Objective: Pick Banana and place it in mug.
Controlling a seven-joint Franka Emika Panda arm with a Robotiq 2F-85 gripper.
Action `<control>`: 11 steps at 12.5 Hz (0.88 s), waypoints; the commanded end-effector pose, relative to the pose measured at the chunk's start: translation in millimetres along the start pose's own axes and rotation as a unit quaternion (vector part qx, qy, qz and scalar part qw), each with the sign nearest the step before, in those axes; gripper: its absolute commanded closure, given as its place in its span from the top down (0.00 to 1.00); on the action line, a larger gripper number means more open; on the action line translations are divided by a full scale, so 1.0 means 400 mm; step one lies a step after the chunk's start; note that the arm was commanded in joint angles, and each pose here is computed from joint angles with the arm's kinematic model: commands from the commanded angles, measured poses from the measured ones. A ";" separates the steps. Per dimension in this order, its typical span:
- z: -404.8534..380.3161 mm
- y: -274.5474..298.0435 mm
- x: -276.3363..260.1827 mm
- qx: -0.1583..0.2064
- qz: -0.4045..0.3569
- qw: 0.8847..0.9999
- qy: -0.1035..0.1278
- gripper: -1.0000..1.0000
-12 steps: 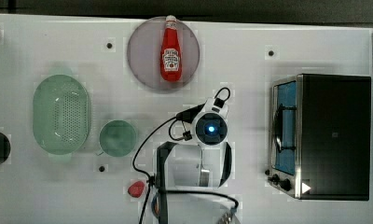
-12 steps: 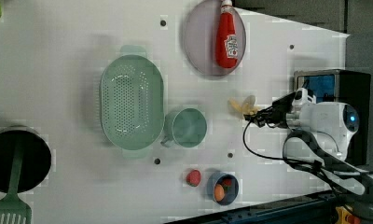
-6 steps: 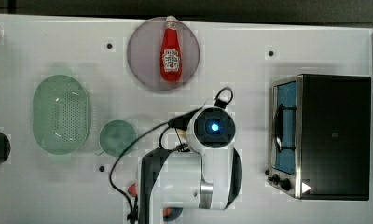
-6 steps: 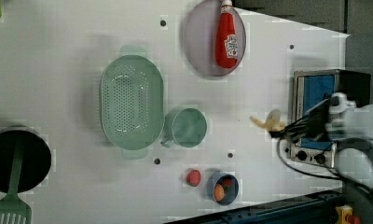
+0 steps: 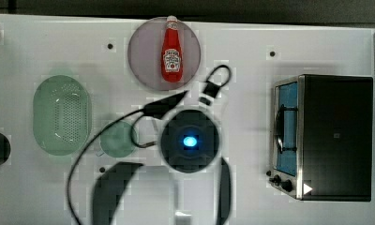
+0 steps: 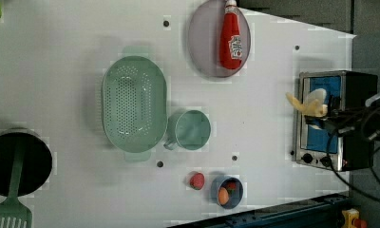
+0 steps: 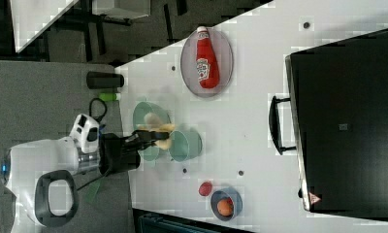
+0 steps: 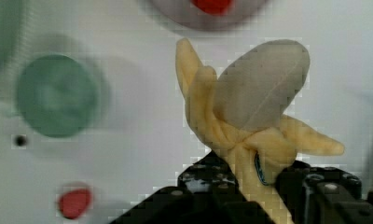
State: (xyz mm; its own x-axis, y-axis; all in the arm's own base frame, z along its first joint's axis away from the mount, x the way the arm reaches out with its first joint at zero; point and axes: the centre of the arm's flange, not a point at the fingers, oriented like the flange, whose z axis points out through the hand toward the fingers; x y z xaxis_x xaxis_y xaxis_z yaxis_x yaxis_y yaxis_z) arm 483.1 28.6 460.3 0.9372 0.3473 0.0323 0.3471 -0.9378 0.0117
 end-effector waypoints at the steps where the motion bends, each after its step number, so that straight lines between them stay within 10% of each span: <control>1: 0.111 -0.186 0.010 0.009 0.051 0.997 -0.053 0.32; 11: 0.310 -0.489 0.090 0.039 0.172 0.983 -0.050 0.32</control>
State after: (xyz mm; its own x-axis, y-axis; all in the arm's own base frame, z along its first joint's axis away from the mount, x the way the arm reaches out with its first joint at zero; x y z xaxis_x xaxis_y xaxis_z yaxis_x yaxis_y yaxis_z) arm 446.0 221.3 344.8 0.9875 0.1404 -0.0719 0.1364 -0.9890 -0.0576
